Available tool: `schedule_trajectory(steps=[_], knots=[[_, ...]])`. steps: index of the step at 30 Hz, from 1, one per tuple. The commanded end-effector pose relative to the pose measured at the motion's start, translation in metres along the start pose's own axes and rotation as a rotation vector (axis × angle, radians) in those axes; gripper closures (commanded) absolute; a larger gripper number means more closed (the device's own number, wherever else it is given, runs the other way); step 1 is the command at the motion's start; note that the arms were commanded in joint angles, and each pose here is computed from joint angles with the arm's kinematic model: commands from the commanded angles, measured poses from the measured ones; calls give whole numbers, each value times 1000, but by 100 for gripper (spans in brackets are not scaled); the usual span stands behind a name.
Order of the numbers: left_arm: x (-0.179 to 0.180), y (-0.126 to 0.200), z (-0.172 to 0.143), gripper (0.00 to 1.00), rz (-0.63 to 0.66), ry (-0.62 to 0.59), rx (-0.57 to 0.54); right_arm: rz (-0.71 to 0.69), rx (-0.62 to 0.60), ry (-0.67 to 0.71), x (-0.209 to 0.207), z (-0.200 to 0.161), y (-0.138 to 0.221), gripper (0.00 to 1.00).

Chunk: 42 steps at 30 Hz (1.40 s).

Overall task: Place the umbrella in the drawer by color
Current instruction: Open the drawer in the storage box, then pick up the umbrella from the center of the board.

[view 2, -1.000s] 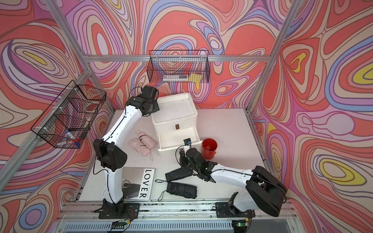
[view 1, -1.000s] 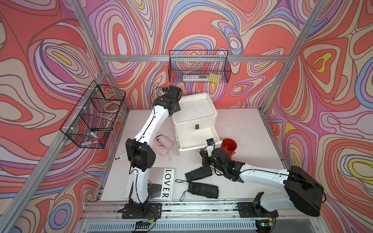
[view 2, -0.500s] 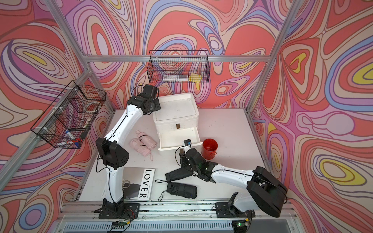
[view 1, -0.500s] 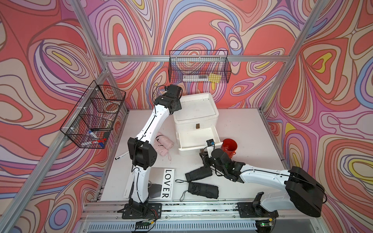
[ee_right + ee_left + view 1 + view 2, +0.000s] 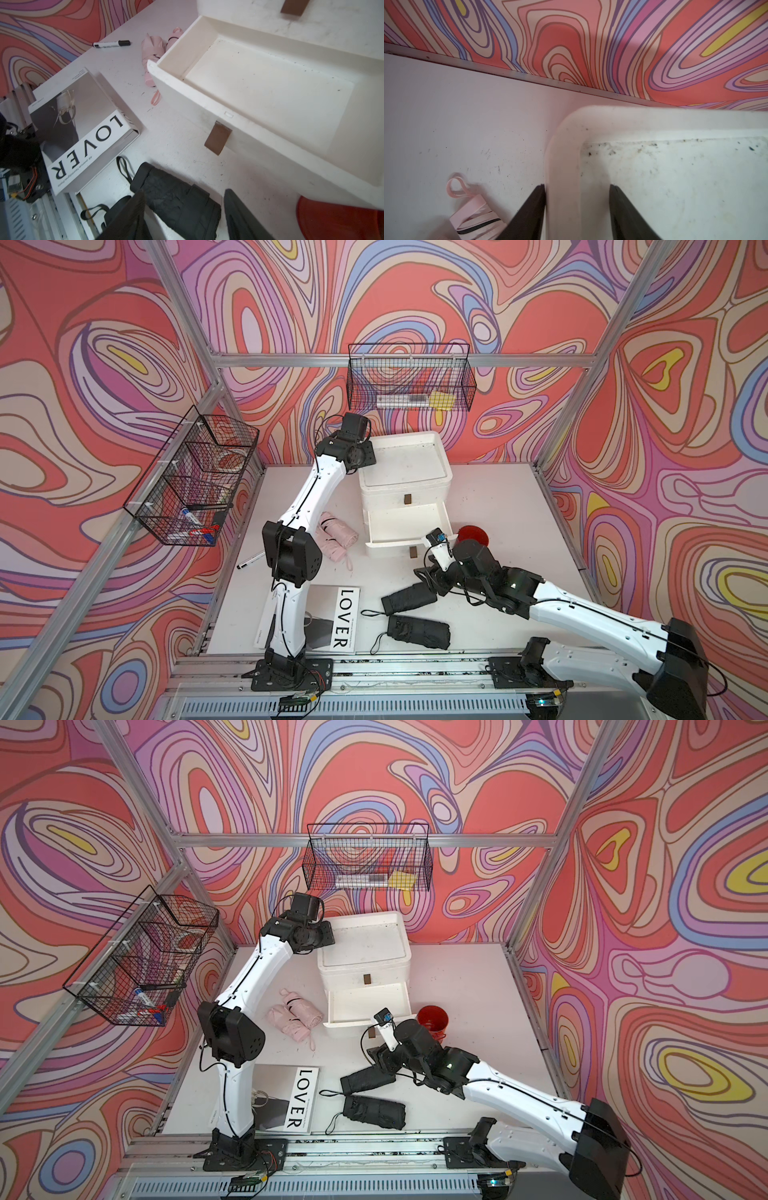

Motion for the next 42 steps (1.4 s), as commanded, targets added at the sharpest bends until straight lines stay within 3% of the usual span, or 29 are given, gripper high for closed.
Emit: schedule_trajectory(steps=[1,5,7,14,18,24,29,33,37,42], knots=[[-18,21,-10,35,-104,-45,52,182,84,69,26,-25,5,33],[-17,79,6,23,-146,-72,-71,177,35,110,27,-25,10,31],[-10,105,-2,23,-172,-77,-75,130,16,123,21,-20,17,31],[36,152,-114,24,-355,12,100,16,-47,146,6,11,57,29],[42,178,-185,22,-350,-185,237,-38,-40,169,-2,18,83,29],[47,183,-284,22,-265,-535,470,-148,-112,230,-14,24,131,19],[45,166,-339,22,-245,-636,657,-255,-234,231,-25,24,176,16],[38,164,-388,23,-269,-796,798,-299,-375,204,-27,20,212,15],[41,157,-420,25,-230,-943,877,-371,-494,189,-33,10,240,10],[47,152,-440,30,-228,-981,953,-378,-552,229,-30,3,246,5]])
Point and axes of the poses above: each gripper's point midway between its finger pads, its own y axis back along the fingers, its own x axis along the line the jaws close on, z = x × y, the point moved 4 cm from there along y, back along the fingers, and after that the axes turned 12 degrees about y, right-handed, at the moved point
